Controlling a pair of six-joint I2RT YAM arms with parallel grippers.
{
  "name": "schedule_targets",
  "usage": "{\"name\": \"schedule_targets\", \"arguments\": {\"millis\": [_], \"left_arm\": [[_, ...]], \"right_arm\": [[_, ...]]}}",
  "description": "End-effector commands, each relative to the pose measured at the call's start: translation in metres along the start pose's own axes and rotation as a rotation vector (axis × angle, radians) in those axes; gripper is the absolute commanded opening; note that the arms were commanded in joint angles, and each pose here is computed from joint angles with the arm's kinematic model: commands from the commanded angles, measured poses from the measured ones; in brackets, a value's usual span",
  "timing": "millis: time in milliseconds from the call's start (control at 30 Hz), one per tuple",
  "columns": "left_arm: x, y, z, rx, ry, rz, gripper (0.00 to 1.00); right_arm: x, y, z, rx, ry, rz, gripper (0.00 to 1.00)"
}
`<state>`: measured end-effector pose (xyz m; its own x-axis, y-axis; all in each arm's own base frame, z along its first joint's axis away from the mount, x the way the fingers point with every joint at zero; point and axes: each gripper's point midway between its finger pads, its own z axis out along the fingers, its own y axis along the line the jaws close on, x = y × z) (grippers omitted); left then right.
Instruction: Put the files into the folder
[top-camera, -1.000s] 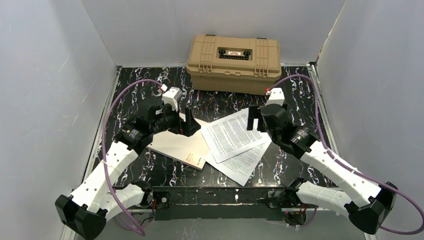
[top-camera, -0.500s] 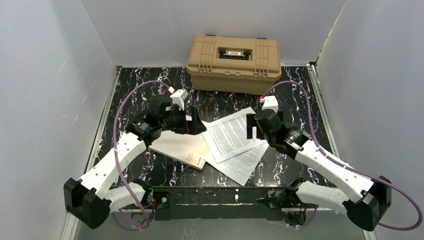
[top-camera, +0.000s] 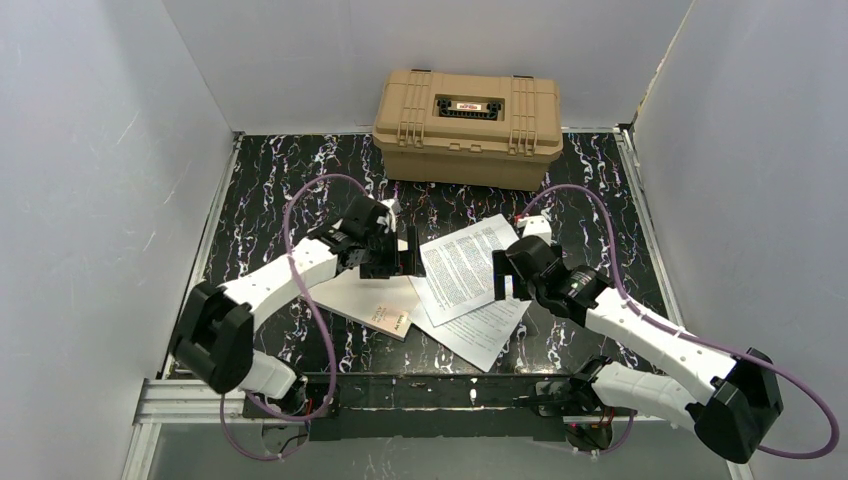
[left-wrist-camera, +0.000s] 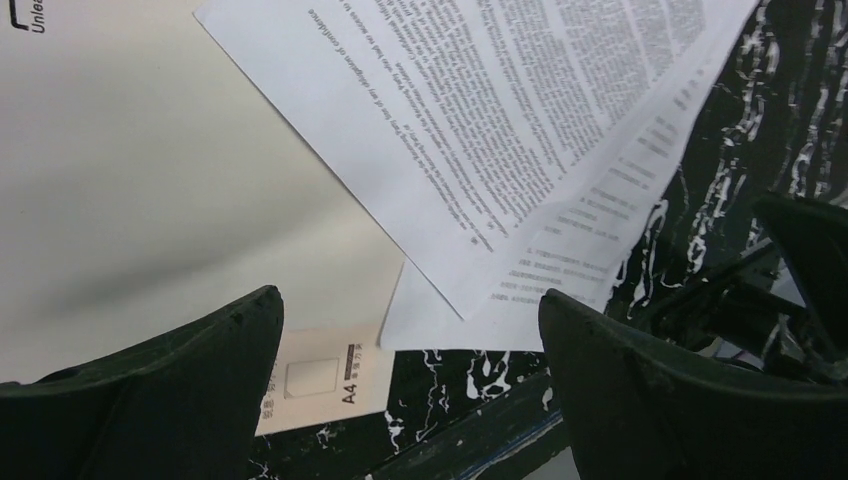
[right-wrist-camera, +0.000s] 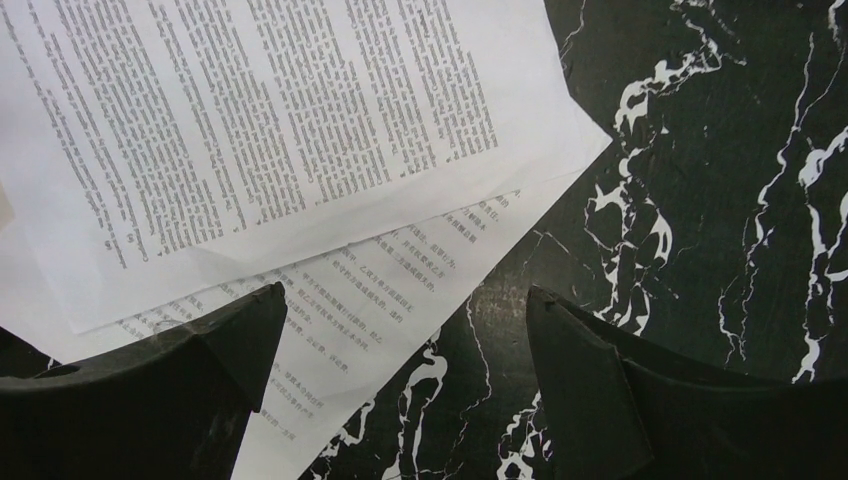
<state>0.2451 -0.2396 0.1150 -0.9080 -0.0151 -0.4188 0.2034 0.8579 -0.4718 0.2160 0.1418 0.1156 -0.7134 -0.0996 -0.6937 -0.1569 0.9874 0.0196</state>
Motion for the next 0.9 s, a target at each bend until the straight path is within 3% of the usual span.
{"name": "schedule_targets", "arguments": {"millis": [0, 500, 867], "left_arm": [[-0.012, 0.002, 0.021, -0.039, 0.001, -0.019, 0.98], [0.012, -0.004, 0.086, -0.055, 0.184, -0.013, 0.98], [0.056, -0.044, 0.103, -0.005, 0.291, 0.041, 0.98]], "right_arm": [[0.003, 0.005, -0.006, -0.045, -0.009, 0.050, 0.99], [0.010, 0.007, -0.018, -0.103, -0.011, 0.102, 0.99], [0.005, -0.001, -0.027, -0.076, -0.027, 0.137, 0.99]]}}
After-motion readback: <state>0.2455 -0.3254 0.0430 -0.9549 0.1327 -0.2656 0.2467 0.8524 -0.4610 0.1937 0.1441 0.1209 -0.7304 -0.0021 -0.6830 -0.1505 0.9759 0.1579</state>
